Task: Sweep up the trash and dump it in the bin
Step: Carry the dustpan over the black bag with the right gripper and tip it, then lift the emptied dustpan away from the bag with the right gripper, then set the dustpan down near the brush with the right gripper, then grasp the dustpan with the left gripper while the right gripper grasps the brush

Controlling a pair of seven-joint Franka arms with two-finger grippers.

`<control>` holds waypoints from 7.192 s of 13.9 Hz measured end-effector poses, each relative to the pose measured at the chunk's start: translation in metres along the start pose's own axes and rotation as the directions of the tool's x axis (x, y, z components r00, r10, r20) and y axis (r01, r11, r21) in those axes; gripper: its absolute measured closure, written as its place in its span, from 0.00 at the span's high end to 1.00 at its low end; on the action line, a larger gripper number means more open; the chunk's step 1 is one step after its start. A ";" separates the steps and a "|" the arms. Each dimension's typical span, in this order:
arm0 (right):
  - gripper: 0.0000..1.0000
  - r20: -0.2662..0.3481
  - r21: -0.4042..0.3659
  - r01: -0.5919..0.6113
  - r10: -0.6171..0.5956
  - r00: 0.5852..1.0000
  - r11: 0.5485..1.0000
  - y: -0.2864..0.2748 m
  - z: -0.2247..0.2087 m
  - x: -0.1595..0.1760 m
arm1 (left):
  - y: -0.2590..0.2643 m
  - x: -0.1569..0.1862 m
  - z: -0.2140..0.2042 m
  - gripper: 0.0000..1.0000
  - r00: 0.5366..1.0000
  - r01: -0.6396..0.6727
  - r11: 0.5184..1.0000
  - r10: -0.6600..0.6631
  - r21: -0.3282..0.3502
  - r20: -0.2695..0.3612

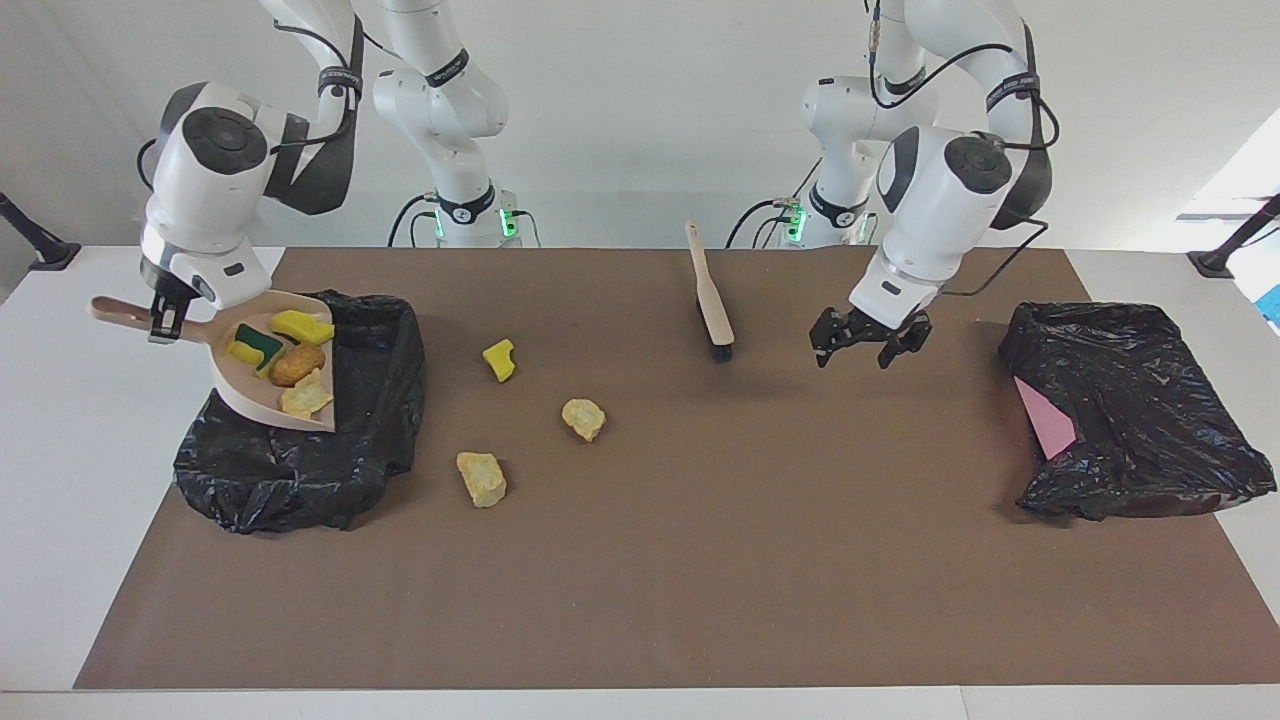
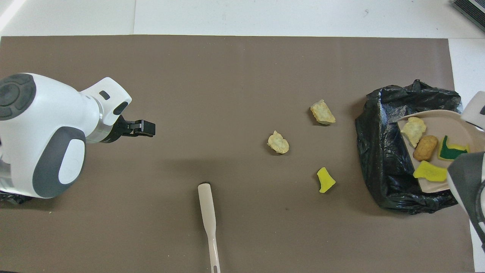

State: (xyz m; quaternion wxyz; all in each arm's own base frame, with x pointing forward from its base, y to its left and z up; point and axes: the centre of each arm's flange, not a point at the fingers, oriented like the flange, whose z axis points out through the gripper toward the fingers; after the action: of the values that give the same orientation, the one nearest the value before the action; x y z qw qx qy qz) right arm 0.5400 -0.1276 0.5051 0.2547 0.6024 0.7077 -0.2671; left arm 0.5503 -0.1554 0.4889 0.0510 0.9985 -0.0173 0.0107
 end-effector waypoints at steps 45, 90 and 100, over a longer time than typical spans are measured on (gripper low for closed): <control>0.31 -0.119 0.372 -0.858 0.935 0.334 0.354 0.080 -0.251 0.220 | -0.087 0.011 -0.127 1.00 0.994 -0.110 0.989 0.107 0.098 0.037; 0.85 0.035 0.701 -0.713 0.998 0.055 0.015 -0.099 -0.379 0.492 | -0.020 0.033 -0.082 1.00 0.992 -0.122 0.991 0.122 0.049 0.008; 0.82 0.004 0.707 -0.705 0.996 0.088 0.059 -0.182 -0.303 0.571 | 0.134 0.006 0.084 1.00 0.977 -0.213 0.977 0.212 0.030 0.022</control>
State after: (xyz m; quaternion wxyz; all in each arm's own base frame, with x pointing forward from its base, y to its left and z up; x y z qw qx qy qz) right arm 0.2664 0.4649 0.3486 -0.0125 0.9930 0.0952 -0.0686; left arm 0.5532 -0.2974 0.4189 0.0334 0.9916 -0.1244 0.0069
